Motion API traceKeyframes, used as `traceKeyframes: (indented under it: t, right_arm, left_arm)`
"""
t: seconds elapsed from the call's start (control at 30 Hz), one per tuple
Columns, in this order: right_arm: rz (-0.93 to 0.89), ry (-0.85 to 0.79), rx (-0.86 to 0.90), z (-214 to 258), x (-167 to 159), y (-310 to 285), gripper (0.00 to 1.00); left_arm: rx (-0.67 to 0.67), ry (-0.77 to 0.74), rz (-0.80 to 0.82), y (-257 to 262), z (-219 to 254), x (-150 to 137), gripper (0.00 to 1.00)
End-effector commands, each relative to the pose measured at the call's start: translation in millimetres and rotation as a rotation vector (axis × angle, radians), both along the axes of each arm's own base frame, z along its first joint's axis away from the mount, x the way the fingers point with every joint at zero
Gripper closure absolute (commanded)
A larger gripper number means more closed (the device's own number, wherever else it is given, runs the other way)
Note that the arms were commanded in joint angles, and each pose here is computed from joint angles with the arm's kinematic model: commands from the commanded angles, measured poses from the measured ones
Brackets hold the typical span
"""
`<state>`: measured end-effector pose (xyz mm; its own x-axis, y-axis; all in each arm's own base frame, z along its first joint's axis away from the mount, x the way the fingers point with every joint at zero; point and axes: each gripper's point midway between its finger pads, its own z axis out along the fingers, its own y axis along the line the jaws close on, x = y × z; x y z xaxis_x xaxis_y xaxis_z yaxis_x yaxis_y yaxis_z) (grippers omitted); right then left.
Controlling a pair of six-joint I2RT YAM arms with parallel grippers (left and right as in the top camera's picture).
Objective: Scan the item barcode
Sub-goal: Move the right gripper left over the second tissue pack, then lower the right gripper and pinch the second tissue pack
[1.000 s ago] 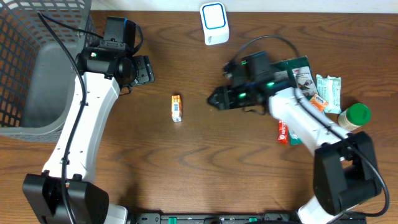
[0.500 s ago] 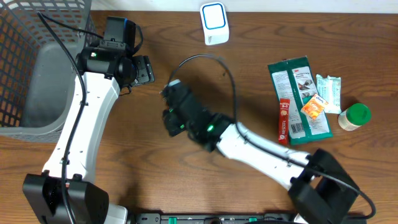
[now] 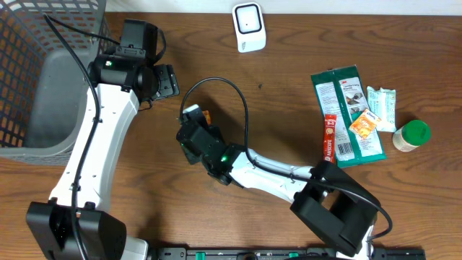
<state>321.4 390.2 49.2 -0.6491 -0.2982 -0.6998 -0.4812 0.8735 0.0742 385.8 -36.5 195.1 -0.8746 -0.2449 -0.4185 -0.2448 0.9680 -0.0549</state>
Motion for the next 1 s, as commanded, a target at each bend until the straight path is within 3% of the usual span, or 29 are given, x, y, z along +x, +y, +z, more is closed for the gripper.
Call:
traceKeyframes:
  t: [0.0,0.33,0.4,0.53,0.67,0.97]
  right_arm:
    - [-0.093,-0.065,-0.075,4.2,18.1,-25.1,0.99]
    - [-0.205,-0.092,-0.218,24.6,25.5,-76.3,0.95]
    - [-0.212,-0.091,-0.213,29.3,27.3,-79.9,0.89]
    - [-0.161,-0.097,-0.178,51.8,26.2,-73.7,0.6]
    - [-0.129,-0.085,-0.134,74.1,23.0,-65.4,0.47]
    - [-0.113,-0.033,-0.104,45.3,25.2,-48.5,0.5]
  left_arm:
    - [0.017,-0.024,0.006,4.8,9.5,-2.7,0.2]
    - [0.017,-0.024,0.006,4.8,9.5,-2.7,0.2]
    - [0.017,-0.024,0.006,4.8,9.5,-2.7,0.19]
    - [0.017,-0.024,0.006,4.9,9.3,-2.7,0.2]
    - [0.017,-0.024,0.006,4.8,9.5,-2.7,0.2]
    - [0.017,-0.024,0.006,4.8,9.5,-2.7,0.2]
